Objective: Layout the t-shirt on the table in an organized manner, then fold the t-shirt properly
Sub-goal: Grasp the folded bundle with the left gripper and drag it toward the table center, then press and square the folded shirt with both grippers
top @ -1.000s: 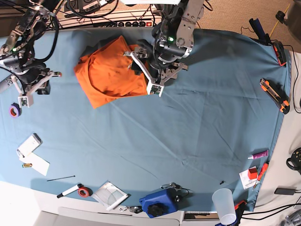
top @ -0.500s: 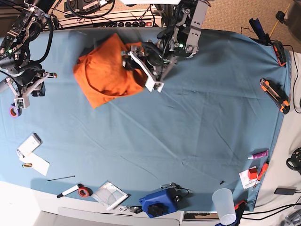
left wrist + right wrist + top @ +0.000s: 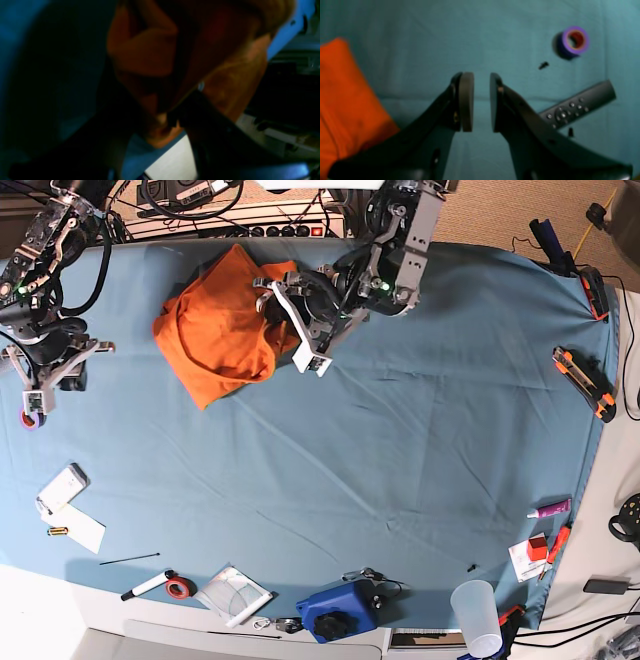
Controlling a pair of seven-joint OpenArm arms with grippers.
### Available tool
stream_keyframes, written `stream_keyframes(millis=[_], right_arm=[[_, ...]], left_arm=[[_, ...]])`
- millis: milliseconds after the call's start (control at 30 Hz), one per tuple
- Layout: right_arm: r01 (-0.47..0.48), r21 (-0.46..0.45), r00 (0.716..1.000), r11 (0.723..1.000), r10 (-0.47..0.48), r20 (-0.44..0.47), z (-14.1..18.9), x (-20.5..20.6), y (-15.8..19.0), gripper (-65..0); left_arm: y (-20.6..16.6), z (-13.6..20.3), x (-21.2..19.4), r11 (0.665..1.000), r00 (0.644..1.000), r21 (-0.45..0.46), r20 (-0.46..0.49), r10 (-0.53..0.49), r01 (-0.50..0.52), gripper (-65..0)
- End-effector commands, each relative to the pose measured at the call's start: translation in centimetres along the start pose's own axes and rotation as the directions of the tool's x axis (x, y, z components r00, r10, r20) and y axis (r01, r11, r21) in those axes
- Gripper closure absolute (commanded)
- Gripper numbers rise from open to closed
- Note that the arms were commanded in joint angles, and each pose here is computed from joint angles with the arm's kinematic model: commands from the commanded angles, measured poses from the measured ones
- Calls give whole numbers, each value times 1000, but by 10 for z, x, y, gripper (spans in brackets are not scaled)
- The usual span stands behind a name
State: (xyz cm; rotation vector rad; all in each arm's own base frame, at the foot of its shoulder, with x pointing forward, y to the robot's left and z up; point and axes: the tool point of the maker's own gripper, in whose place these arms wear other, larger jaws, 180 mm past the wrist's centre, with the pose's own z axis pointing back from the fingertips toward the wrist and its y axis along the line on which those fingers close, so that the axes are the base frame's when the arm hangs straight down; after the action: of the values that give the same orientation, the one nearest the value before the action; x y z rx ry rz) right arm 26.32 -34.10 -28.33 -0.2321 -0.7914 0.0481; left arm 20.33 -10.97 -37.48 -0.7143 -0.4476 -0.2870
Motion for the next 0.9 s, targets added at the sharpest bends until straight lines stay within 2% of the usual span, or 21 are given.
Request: stream_keyframes(millis=[0, 100, 167, 300, 367, 500, 633, 733, 867], right_arm=[[-10, -33, 999, 999, 11, 51, 5, 15, -9, -117], [-14, -57, 999, 998, 16, 40, 5, 13, -13, -117], [-12, -55, 999, 998, 15, 41, 5, 13, -13, -117], [14, -66, 999, 998, -11, 42, 5, 13, -15, -117], [33, -73, 999, 997, -30, 39, 5, 12, -16, -117], [50, -81, 998, 995, -47, 28, 5, 10, -17, -118], [50, -81, 999, 996, -48, 16, 5, 7, -17, -117], [50, -81, 999, 995, -49, 17, 5, 7, -17, -117], [50, -80, 999, 995, -49, 17, 5, 7, -17, -117]], left_arm=[[3, 9, 11, 999, 999, 7, 28, -41, 41, 0], [20, 29, 12, 985, 985, 40, 26, -170, 168, 0], [29, 44, 13, 962, 963, 56, 26, -268, 266, 0], [57, 71, 17, 910, 915, 99, -3, -404, 402, 0], [73, 82, 19, 869, 876, 107, -40, -481, 483, 0], [112, 110, 45, 758, 778, 180, -119, -616, 627, 0], [138, 133, 93, 677, 726, 281, -135, -674, 680, 0], [142, 136, 115, 601, 651, 268, -168, -741, 753, 0], [142, 114, 121, 532, 569, 204, -248, -784, 822, 0]])
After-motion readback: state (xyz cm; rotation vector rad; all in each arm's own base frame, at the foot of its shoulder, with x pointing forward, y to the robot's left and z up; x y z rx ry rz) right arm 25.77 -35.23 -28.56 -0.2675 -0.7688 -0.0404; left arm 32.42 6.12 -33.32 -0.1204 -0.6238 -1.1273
